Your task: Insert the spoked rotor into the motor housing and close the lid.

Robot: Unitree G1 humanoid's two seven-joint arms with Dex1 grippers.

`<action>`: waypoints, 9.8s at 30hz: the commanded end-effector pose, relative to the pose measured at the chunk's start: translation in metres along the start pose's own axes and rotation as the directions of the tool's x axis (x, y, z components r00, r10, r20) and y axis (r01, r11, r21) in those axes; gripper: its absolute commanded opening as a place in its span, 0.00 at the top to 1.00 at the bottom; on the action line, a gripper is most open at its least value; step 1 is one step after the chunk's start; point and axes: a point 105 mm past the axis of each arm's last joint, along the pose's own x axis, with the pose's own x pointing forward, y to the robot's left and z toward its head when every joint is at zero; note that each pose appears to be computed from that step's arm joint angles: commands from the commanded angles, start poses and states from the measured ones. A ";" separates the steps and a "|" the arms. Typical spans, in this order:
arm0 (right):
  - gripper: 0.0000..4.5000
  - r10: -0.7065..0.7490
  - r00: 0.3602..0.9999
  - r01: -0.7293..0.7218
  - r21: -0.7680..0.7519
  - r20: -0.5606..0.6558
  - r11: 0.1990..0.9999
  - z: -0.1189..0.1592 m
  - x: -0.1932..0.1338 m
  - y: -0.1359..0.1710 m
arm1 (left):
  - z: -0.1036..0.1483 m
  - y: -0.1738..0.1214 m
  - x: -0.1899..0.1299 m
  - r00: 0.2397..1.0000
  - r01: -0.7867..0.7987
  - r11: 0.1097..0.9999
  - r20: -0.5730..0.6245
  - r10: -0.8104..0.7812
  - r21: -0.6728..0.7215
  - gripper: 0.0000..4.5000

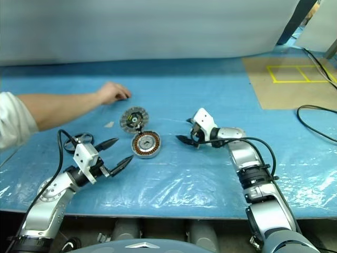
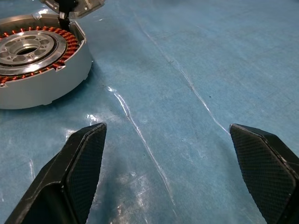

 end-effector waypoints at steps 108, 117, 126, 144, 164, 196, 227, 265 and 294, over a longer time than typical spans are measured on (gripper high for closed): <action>0.86 0.360 0.933 -0.360 -0.116 -0.022 0.926 0.063 0.067 0.051 | 0.013 -0.037 -0.036 0.991 -0.136 0.990 -0.011 0.136 -0.026 0.00; 0.86 0.437 0.899 -0.432 -0.177 -0.009 0.884 0.068 0.069 0.068 | 0.008 -0.037 -0.037 0.989 -0.145 0.989 -0.009 0.145 -0.025 0.00; 0.86 0.452 0.890 -0.454 -0.229 -0.067 0.861 0.054 0.071 0.076 | 0.006 -0.036 -0.036 0.991 -0.135 0.991 -0.014 0.135 -0.020 0.00; 0.86 0.474 0.875 -0.484 -0.232 -0.099 0.844 0.043 0.071 0.087 | 0.006 -0.035 -0.035 0.991 -0.134 0.991 -0.024 0.134 -0.023 0.00; 0.86 0.433 0.898 -0.439 -0.227 -0.080 0.869 0.047 0.072 0.077 | 0.009 -0.032 -0.029 0.993 -0.118 0.993 -0.015 0.118 -0.018 0.00; 0.86 0.389 0.911 -0.411 -0.224 -0.135 0.884 0.038 0.066 0.065 | 0.011 -0.028 -0.026 0.996 -0.088 0.996 -0.006 0.088 -0.010 0.00; 0.86 0.384 0.917 -0.399 -0.219 -0.111 0.890 0.041 0.071 0.067 | 0.009 -0.028 -0.023 0.997 -0.078 0.997 -0.005 0.078 -0.011 0.00; 0.86 0.442 0.896 -0.442 -0.205 -0.049 0.873 0.051 0.071 0.081 | 0.008 -0.029 -0.023 0.997 -0.073 0.997 -0.014 0.073 -0.016 0.00; 0.41 0.409 0.903 -0.404 -0.068 0.127 0.912 0.082 0.070 0.071 | 0.006 -0.026 -0.022 0.997 -0.069 0.998 -0.021 0.069 -0.010 0.00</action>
